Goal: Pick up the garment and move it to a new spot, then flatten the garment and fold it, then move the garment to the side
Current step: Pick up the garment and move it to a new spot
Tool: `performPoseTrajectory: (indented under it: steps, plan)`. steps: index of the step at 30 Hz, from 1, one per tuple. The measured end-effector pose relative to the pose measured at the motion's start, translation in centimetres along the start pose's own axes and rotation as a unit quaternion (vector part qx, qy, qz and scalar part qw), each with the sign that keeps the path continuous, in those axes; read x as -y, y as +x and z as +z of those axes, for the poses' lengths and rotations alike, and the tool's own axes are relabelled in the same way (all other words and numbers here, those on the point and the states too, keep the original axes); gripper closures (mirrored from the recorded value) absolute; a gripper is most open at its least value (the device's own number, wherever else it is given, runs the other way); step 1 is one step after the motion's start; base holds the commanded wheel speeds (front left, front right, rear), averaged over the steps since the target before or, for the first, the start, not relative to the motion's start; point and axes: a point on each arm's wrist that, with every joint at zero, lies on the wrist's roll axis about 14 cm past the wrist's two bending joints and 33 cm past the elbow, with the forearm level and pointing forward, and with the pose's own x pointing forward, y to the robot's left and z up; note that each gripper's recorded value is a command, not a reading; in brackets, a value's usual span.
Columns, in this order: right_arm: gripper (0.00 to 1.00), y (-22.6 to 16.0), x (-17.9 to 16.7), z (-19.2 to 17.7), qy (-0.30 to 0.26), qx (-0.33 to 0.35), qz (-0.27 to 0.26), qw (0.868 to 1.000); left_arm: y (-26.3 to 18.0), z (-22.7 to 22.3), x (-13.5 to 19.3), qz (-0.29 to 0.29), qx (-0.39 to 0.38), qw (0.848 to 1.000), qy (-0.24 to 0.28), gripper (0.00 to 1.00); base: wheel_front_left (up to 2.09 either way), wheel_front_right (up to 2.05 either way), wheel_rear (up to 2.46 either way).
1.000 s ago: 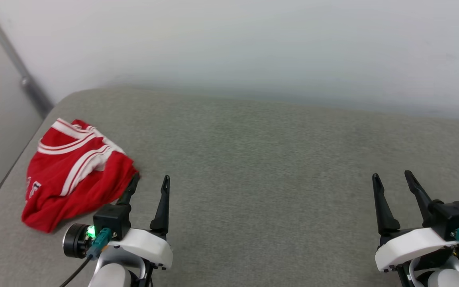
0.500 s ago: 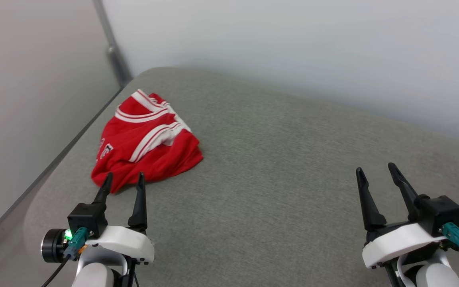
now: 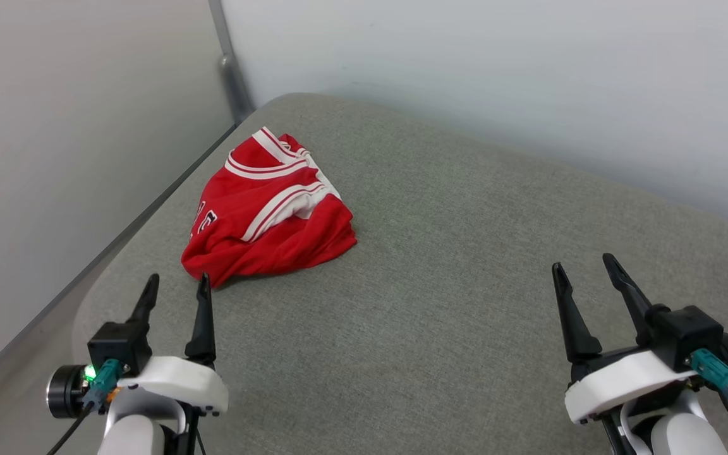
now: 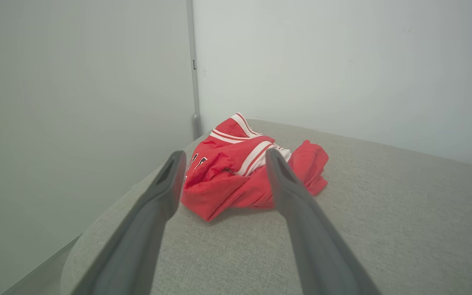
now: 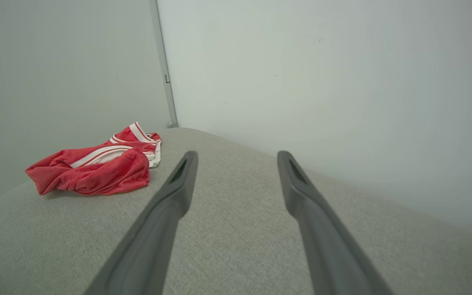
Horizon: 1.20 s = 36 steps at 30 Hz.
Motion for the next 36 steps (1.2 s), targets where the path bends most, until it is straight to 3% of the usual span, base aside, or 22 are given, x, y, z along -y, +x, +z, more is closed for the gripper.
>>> performPoseTrajectory:
  steps: [6, 12, 15, 19, 23, 27, 32, 34, 35, 36]
  plan:
    - [0.00, 0.7, 0.5, 0.2, -0.002, 0.000, -0.001, 1.000, 3.0, 1.5, 0.5, -0.015, 0.017, 1.000, 0.013, 0.00, 0.00, 0.00, 0.00]
    - [0.00, 1.8, 2.5, -0.3, -0.012, -0.006, -0.018, 1.000, 9.8, 5.3, 2.3, -0.047, 0.042, 0.998, 0.007, 0.00, 0.00, 0.00, 0.00]
    - [0.00, 2.2, 3.7, -0.9, -0.008, -0.011, -0.029, 0.999, 13.4, 5.9, 3.1, -0.064, 0.014, 0.998, 0.022, 0.00, 0.00, 0.00, 0.00]
    - [0.00, 2.6, 5.6, -2.1, -0.009, -0.020, -0.048, 0.999, 17.1, 2.4, 3.6, -0.078, -0.107, 0.990, 0.037, 0.00, 0.00, 0.00, 0.00]
    - [0.00, 2.5, 7.9, -3.5, -0.006, -0.028, -0.071, 0.997, 18.2, -3.2, 3.3, -0.084, -0.252, 0.963, 0.053, 0.00, 0.00, 0.00, 0.00]
    - [0.00, 2.0, 10.0, -5.4, -0.003, -0.043, -0.096, 0.994, 17.2, -9.3, 1.9, -0.072, -0.395, 0.914, 0.062, 0.00, 0.00, 0.00, 0.00]
    - [0.00, 1.0, 11.9, -7.9, 0.004, -0.069, -0.120, 0.990, 15.1, -14.8, 0.9, -0.054, -0.510, 0.857, 0.059, 0.00, 0.00, 0.00, 0.00]
    - [0.00, 0.7, 12.5, -8.5, 0.005, -0.074, -0.127, 0.989, 14.7, -16.1, 1.1, -0.049, -0.531, 0.845, 0.043, 0.00, 0.00, 0.00, 0.00]
    - [0.00, 0.5, 12.7, -8.9, 0.005, -0.079, -0.129, 0.988, 14.6, -16.5, 1.0, -0.046, -0.538, 0.841, 0.038, 0.24, 0.00, 0.00, 0.00]
    - [0.00, 0.4, 12.8, -9.2, 0.005, -0.083, -0.131, 0.988, 14.5, -16.8, 1.0, -0.043, -0.544, 0.838, 0.033, 0.64, 0.00, 0.00, 0.00]
